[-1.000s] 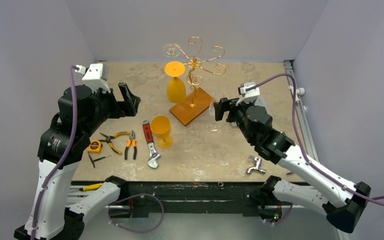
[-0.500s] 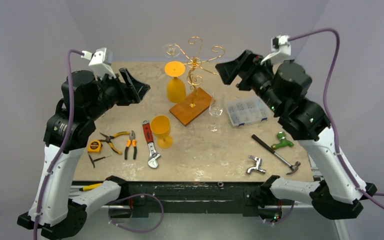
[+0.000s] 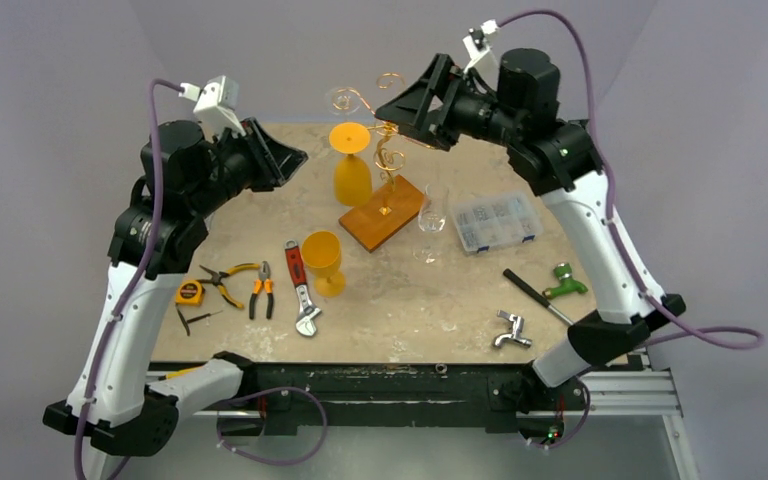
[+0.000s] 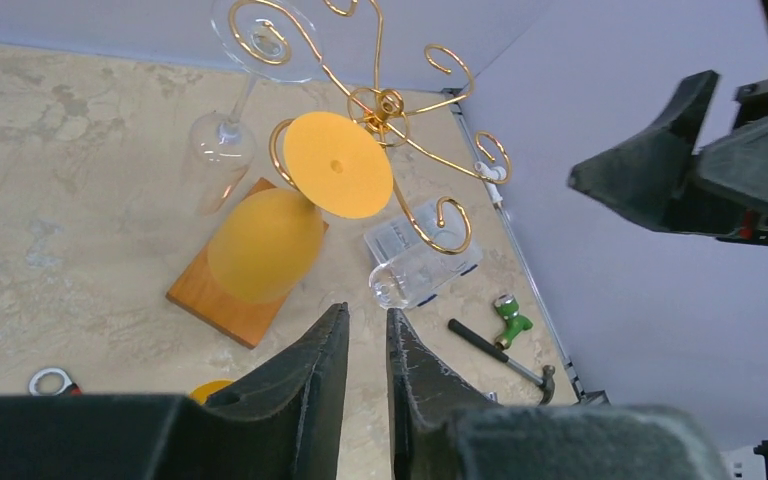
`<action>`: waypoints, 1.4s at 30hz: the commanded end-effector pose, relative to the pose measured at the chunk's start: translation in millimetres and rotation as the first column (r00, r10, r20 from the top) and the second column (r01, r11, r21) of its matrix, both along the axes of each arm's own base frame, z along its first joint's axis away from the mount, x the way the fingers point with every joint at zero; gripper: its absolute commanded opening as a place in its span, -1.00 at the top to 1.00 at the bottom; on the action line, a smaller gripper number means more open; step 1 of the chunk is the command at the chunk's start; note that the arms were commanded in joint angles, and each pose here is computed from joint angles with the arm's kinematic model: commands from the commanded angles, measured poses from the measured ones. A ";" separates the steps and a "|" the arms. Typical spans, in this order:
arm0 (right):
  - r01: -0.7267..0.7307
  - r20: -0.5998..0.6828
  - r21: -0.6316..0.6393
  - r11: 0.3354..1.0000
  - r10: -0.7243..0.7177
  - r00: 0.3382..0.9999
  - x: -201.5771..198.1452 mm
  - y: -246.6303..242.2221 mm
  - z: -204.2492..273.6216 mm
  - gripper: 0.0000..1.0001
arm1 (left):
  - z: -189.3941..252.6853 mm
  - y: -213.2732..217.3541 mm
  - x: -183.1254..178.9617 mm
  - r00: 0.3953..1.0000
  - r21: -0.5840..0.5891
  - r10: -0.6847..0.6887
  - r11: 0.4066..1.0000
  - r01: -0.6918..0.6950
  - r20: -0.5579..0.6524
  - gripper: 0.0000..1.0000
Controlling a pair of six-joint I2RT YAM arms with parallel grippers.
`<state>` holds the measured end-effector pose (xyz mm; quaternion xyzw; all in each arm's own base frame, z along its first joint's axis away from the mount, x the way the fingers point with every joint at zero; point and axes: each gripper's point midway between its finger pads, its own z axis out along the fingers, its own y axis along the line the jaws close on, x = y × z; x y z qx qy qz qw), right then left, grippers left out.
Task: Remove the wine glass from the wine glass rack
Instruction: Place the wine glass at the center of the board, then pick up the wine glass from the wine rack.
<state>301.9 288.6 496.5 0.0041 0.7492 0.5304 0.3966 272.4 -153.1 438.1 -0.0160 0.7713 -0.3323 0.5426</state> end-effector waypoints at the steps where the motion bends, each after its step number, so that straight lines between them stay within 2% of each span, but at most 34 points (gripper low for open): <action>1: -0.121 -0.053 0.042 0.992 0.124 0.991 -5.4 18.0 2.5 -0.50 | 23.7 -11.5 11.7 0.997 -0.050 -0.039 0.998 0.042 0.068 0.65; 11: -0.059 -0.134 -0.047 0.997 0.052 0.990 37.3 30.3 -42.8 -0.42 | 22.0 -25.1 42.3 0.996 -0.049 -0.056 0.997 0.059 0.064 0.68; 26: -0.034 -0.164 -0.148 0.988 0.010 0.986 76.9 42.6 -82.6 -0.30 | 4.4 -34.3 76.9 0.997 -0.019 -0.062 0.998 0.063 0.039 0.76; 42: -0.099 -0.163 -0.127 0.987 0.078 0.983 79.5 55.1 -86.2 -0.09 | -26.4 -40.5 97.3 0.996 -0.010 -0.079 0.997 0.079 -0.034 0.79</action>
